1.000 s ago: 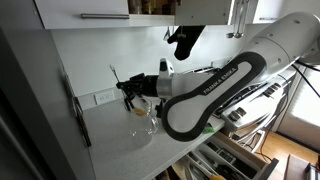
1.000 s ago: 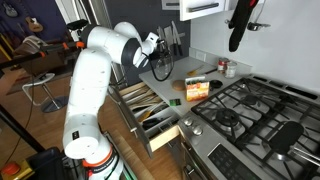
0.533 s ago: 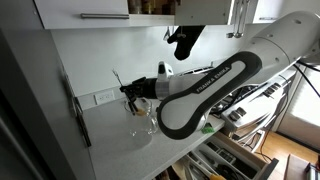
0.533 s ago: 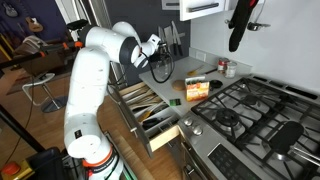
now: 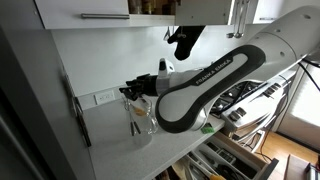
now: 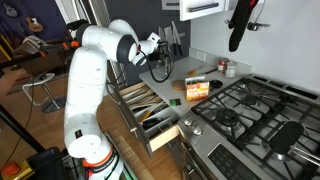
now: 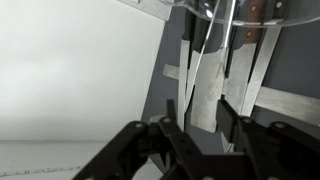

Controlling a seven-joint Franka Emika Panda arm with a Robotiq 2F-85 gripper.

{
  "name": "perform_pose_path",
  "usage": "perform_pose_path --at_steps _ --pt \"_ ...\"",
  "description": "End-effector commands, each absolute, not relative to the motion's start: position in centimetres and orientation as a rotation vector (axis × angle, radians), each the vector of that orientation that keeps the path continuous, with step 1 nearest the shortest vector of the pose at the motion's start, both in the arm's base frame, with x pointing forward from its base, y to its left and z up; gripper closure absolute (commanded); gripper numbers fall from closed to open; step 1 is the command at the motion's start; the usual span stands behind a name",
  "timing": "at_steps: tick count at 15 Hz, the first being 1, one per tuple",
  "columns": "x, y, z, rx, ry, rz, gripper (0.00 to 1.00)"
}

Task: Remove the two metal skewers from the drawer, then put them in the transparent jar

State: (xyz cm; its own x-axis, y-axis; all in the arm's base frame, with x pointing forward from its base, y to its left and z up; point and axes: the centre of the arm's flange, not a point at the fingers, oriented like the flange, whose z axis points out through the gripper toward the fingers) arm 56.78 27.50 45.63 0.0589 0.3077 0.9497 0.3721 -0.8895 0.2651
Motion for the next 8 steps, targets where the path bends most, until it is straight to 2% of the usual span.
perform_pose_path --at_steps 1,4,8 --pt "55.9 27.1 47.8 -2.265 -0.74 -2.005 0.2" --pt "55.2 26.6 49.3 -2.274 -0.755 -2.029 0.01" --pt "54.0 26.1 51.0 -2.324 -0.811 -1.991 0.0"
